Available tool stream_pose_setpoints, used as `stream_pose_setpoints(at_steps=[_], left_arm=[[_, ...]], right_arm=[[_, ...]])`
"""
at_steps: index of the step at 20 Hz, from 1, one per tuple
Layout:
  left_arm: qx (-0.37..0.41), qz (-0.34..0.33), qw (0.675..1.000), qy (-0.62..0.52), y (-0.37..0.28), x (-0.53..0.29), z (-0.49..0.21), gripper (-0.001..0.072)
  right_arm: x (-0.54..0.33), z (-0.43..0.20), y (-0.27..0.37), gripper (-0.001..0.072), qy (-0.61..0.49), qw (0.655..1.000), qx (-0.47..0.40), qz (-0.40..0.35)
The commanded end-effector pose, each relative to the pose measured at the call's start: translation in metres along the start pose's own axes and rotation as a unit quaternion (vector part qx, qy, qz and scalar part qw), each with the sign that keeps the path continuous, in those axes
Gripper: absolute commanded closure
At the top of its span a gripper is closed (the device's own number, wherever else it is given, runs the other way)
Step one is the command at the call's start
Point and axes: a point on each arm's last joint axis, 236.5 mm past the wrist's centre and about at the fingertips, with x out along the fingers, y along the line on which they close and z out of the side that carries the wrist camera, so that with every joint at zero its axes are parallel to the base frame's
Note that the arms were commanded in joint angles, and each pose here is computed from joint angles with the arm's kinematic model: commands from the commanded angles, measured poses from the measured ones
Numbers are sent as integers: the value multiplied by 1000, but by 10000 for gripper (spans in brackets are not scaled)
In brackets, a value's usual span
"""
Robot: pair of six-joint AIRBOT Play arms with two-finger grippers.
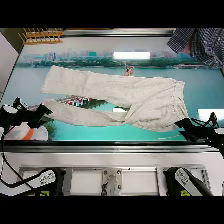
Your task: Fold the clothes and pants, and hang the long-sleeved shirts on hangers.
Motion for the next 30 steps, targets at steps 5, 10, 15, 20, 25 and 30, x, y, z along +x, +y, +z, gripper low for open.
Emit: stream_pose_setpoints(at_steps=[5, 10, 15, 20, 25, 30], left_arm=[[-1, -2, 1000, -11, -2, 0, 4, 32], [-12, -1, 1000, -12, 0, 5, 6, 32], [-16, -4, 1000, -9, -5, 22, 6, 380], [-23, -9, 999, -42, -10, 21, 20, 696], [19, -29, 996, -81, -15, -40, 29, 698], [134, -59, 983, -116, -49, -155, 0, 698]], right_arm=[[28, -4, 6, 267, 7, 1000, -13, 0], [36, -7, 19, 607, 4, 999, -47, -2], [31, -5, 22, 667, 10, 998, -69, -6], [4, 12, 34, 668, 4, 991, -134, -26], [-45, 19, 26, 668, 0, 974, -204, -93], [-82, 9, 12, 668, -5, 960, -242, -141]])
